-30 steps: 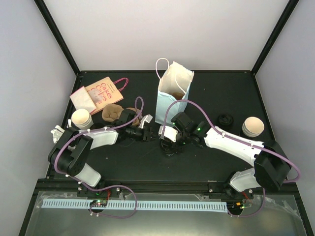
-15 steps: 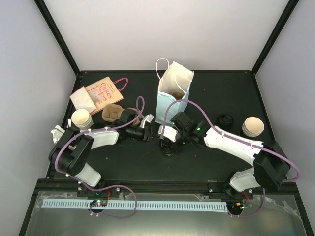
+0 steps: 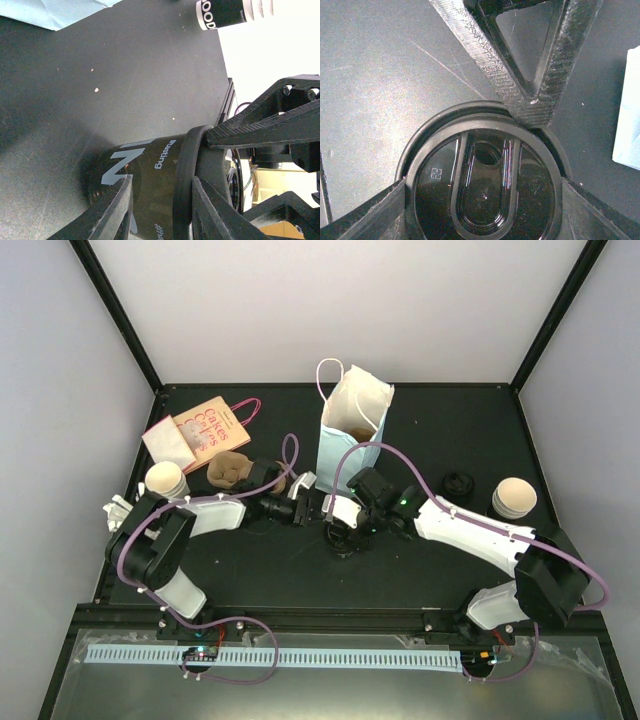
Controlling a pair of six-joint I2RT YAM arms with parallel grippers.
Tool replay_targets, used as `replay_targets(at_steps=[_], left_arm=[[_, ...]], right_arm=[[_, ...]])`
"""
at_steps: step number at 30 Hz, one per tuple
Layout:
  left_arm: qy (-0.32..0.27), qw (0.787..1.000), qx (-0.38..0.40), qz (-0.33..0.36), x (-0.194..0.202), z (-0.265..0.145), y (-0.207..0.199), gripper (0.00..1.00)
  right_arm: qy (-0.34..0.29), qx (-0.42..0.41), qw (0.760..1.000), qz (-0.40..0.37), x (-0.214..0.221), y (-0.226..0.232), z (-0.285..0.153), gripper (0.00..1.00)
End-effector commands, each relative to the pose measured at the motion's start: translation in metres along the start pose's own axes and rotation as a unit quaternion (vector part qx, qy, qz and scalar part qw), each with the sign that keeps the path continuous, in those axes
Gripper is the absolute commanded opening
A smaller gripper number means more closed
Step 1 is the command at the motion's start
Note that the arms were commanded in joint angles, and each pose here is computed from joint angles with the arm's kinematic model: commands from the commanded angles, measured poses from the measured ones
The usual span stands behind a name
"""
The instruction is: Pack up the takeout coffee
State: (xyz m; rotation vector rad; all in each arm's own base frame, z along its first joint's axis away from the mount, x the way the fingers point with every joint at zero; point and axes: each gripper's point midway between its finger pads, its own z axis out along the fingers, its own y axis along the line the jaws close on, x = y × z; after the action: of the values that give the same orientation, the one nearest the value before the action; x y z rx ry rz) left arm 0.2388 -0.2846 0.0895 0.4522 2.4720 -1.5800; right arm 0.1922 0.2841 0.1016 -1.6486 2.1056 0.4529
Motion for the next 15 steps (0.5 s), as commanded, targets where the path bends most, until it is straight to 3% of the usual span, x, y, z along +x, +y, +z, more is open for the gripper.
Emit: replay_targets(at_steps=[1, 10, 15], left_arm=[[0.038, 0.993, -0.103, -0.052, 0.031, 0.012, 0.052, 0.33], [0.053, 0.984, -0.155, -0.071, 0.048, 0.015, 0.08, 0.3], [0.031, 0.987, -0.147, -0.057, 0.037, 0.01, 0.067, 0.3]], right_arm=[[0.134, -0.069, 0.988, 0.031, 0.074, 0.032, 0.024, 0.74], [0.145, -0.061, 0.987, 0.033, 0.078, 0.029, 0.026, 0.74], [0.138, -0.056, 0.988, 0.032, 0.074, 0.027, 0.023, 0.74]])
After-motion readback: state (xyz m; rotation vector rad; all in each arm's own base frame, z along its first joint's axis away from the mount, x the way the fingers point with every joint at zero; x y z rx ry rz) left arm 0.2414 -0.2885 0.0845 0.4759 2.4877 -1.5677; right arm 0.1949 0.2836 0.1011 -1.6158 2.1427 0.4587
